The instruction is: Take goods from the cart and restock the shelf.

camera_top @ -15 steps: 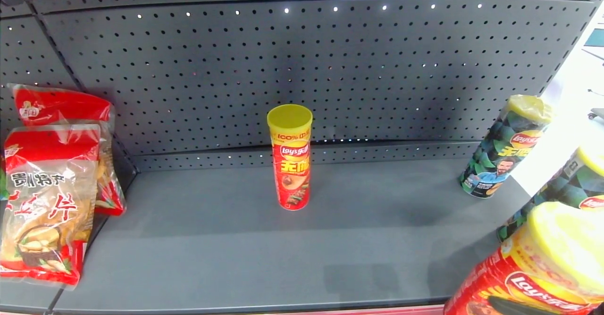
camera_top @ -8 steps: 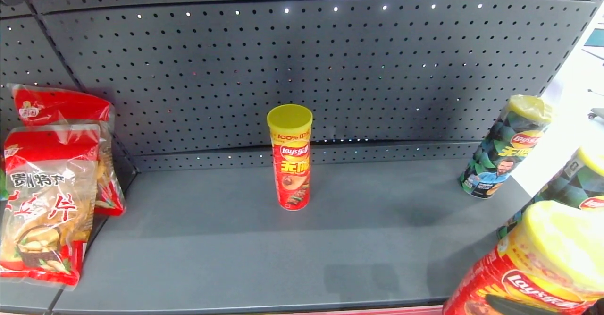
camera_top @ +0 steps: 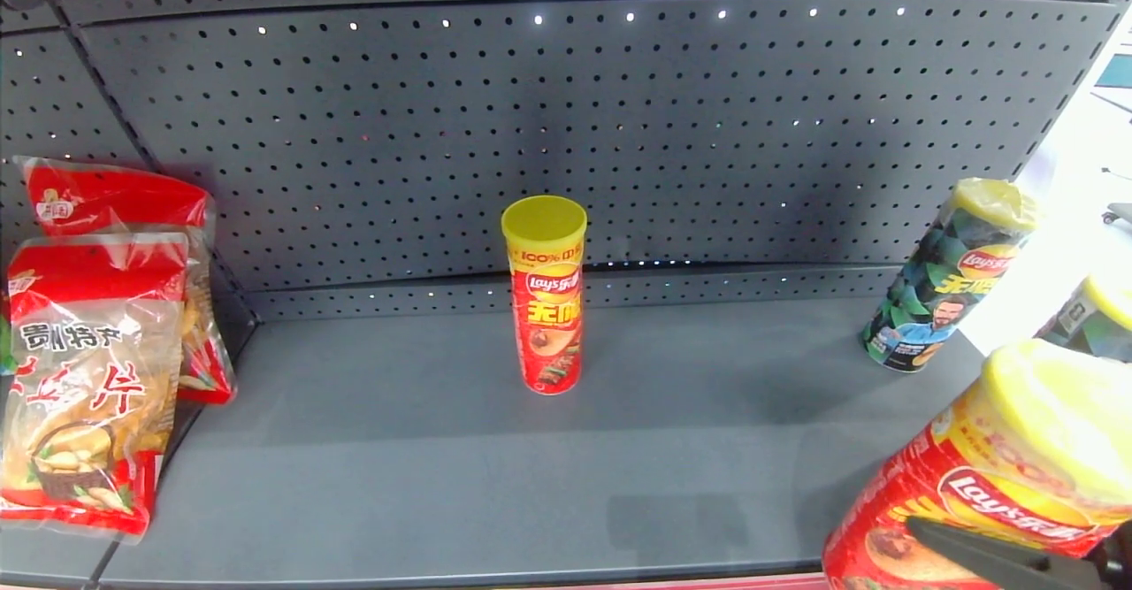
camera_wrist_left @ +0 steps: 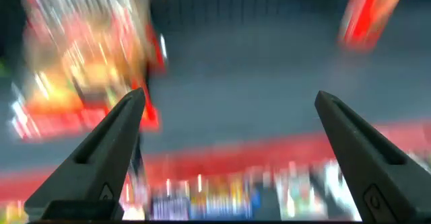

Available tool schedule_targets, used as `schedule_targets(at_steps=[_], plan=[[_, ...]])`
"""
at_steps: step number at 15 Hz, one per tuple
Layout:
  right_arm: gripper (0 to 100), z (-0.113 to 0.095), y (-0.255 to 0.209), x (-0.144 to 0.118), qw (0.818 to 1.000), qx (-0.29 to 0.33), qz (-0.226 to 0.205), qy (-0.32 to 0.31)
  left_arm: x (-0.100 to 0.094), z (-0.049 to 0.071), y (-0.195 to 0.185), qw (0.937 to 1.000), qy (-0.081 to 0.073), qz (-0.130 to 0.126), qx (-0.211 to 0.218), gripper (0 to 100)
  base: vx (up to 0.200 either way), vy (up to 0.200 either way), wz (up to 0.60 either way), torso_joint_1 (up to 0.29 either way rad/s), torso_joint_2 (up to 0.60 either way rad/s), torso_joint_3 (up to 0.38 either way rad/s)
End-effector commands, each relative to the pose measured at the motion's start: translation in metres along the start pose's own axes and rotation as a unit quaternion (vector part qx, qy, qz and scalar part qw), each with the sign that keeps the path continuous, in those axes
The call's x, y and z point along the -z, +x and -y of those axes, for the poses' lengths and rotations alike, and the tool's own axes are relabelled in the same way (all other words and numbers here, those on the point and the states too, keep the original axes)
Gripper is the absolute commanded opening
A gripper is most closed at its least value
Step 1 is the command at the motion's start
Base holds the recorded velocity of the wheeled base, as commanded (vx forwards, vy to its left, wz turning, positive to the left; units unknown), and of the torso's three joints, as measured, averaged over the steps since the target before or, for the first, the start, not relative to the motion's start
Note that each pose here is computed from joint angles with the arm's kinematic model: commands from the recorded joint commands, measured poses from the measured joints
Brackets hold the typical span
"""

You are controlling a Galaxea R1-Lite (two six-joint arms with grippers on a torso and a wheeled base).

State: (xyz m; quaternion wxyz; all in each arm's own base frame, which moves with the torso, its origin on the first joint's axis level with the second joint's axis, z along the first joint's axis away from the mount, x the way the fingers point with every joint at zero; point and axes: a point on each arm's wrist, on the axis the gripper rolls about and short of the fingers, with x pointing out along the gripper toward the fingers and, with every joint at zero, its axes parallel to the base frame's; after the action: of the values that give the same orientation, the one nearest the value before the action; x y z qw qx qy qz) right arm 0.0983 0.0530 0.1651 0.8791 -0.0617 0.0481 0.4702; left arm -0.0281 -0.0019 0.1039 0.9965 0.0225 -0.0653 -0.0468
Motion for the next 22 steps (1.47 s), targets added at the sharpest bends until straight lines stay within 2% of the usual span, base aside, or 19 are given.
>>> schedule_targets(at_steps=[1, 2, 3, 4, 5, 6, 7, 8, 9, 10, 11, 12, 14, 15, 16, 17, 18, 20, 22], plan=[[0, 0.001, 0.002, 0.0, 1.0, -0.002, -0.003, 0.001, -0.104, -0.006, 0.027, 0.9926, -0.02, 0.096, 0.073, 100, 0.0, 0.0, 0.0, 0.0, 0.0, 0.0], [0, 0.001, 0.003, 0.0, 1.0, -0.005, -0.004, 0.002, -0.112, -0.005, 0.041, 0.9853, -0.074, 0.071, 0.137, 100, 0.0, 0.0, 0.0, 0.0, 0.0, 0.0], [0, 0.001, 0.004, -0.001, 1.0, -0.009, -0.004, 0.001, -0.101, -0.002, 0.055, 0.9747, -0.098, 0.007, 0.201, 100, 0.0, 0.0, 0.0, 0.0, 0.0, 0.0], [0, 0.0, 0.004, -0.001, 1.0, -0.011, -0.004, 0.0, -0.102, 0.001, 0.067, 0.9674, -0.106, -0.021, 0.229, 100, 0.0, 0.0, 0.0, 0.0, 0.0, 0.0], [0, 0.001, 0.005, -0.001, 1.0, -0.013, -0.005, 0.001, -0.11, 0.004, 0.095, 0.9594, -0.129, -0.056, 0.244, 100, 0.0, 0.0, 0.0, 0.0, 0.0, 0.0], [0, 0.001, 0.006, 0.0, 1.0, -0.013, -0.007, 0.001, -0.118, 0.01, 0.111, 0.9308, -0.165, -0.073, 0.318, 100, 0.0, 0.0, 0.0, 0.0, 0.0, 0.0], [0, 0.0, 0.006, 0.0, 1.0, -0.013, -0.007, 0.002, -0.117, 0.013, 0.115, 0.9082, -0.185, -0.092, 0.364, 100, 0.0, 0.0, 0.0, 0.0, 0.0, 0.0], [0, -0.001, 0.006, 0.001, 1.0, -0.017, -0.008, 0.002, -0.1, 0.016, 0.114, 0.8732, -0.201, -0.136, 0.422, 100, 0.0, 0.0, 0.0, 0.0, 0.0, 0.0], [0, -0.001, 0.006, 0.001, 1.0, -0.017, -0.008, 0.002, -0.079, 0.02, 0.121, 0.8572, -0.211, -0.182, 0.433, 100, 0.0, 0.0, 0.0, 0.0, 0.0, 0.0], [0, 0.0, 0.007, -0.001, 1.0, -0.017, -0.006, 0.001, -0.064, 0.022, 0.136, 0.8558, -0.2, -0.205, 0.431, 100, 0.0, 0.0, 0.0, 0.0, 0.0, 0.0], [0, 0.0, 0.007, -0.001, 1.0, -0.018, -0.007, 0.002, -0.05, 0.023, 0.161, 0.8617, -0.184, -0.215, 0.421, 100, 0.0, 0.0, 0.0, 0.0, 0.0, 0.0], [0, 0.001, 0.009, 0.0, 1.0, -0.019, -0.011, 0.003, -0.04, 0.021, 0.188, 0.8713, -0.168, -0.197, 0.416, 100, 0.0, 0.0, 0.0, 0.0, 0.0, 0.0], [0, -0.001, 0.009, 0.0, 1.0, -0.024, -0.009, 0.002, -0.02, 0.021, 0.228, 0.8787, -0.14, -0.156, 0.429, 100, 0.0, 0.0, 0.0, 0.0, 0.0, 0.0], [0, -0.001, 0.008, -0.001, 1.0, -0.025, -0.007, 0.001, 0.01, 0.02, 0.251, 0.8776, -0.078, -0.113, 0.459, 100, 0.0, 0.0, 0.0, 0.0, 0.0, 0.0], [0, -0.002, 0.007, -0.001, 1.0, -0.025, -0.006, 0.0, 0.031, 0.022, 0.253, 0.86, -0.042, -0.091, 0.5, 100, 0.0, 0.0, 0.0, 0.0, 0.0, 0.0], [0, -0.002, 0.007, -0.002, 1.0, -0.025, -0.005, -0.001, 0.041, 0.028, 0.243, 0.8423, -0.052, -0.103, 0.526, 100, 0.0, 0.0, 0.0, 0.0, 0.0, 0.0], [0, -0.002, 0.007, -0.002, 1.0, -0.026, -0.005, -0.002, 0.034, 0.035, 0.239, 0.8359, -0.058, -0.099, 0.537, 100, 0.0, 0.0, 0.0, 0.0, 0.0, 0.0], [0, -0.003, 0.008, -0.004, 0.999, -0.032, -0.001, -0.004, 0.025, 0.021, 0.255, 0.8539, -0.04, -0.066, 0.515, 100, 0.0, 0.0, 0.0, 0.0, 0.0, 0.0], [0, -0.003, 0.01, -0.009, 0.999, -0.037, 0.006, -0.009, 0.034, 0.009, 0.283, 0.8568, -0.022, -0.052, 0.512, 100, 0.0, 0.0, 0.0, 0.0, 0.0, 0.0]])
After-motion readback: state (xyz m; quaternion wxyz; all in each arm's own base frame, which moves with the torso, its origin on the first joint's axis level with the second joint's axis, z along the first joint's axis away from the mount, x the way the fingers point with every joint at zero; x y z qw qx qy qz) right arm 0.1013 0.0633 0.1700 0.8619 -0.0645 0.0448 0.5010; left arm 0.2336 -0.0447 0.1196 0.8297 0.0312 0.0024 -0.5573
